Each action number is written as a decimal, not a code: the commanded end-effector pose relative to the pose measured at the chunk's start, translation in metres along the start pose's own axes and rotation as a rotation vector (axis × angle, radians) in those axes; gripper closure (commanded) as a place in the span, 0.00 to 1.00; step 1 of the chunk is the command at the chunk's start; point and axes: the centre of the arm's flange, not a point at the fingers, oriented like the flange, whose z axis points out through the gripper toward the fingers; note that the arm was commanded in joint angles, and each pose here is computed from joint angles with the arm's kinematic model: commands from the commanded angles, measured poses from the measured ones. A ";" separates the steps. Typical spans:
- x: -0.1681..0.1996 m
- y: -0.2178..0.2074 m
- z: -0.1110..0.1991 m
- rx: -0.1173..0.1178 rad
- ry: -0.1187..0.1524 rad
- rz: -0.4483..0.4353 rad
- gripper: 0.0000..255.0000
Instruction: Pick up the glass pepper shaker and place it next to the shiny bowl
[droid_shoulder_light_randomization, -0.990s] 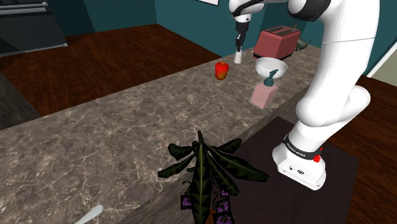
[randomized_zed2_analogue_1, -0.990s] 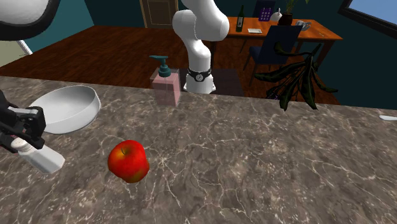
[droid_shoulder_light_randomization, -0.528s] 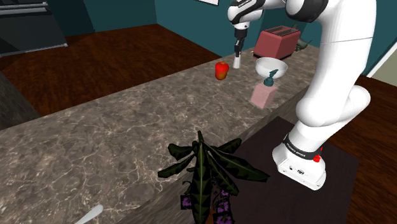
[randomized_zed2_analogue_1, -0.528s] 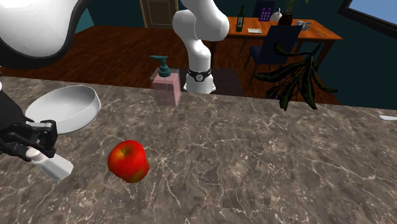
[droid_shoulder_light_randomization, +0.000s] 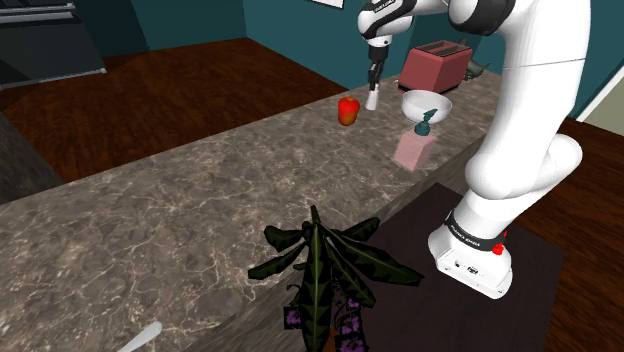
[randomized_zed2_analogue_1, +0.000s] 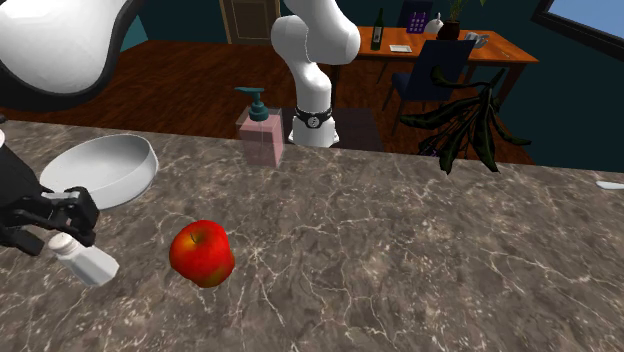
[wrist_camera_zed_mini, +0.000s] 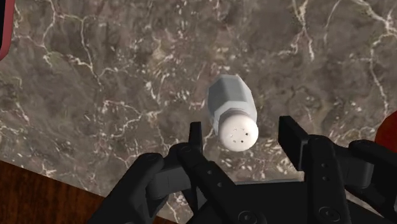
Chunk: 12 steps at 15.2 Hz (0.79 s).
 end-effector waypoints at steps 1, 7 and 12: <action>0.000 0.000 0.000 0.000 0.000 0.000 0.00; 0.000 0.000 -0.026 0.000 0.000 0.000 0.00; 0.000 0.000 -0.050 0.000 0.000 0.000 0.00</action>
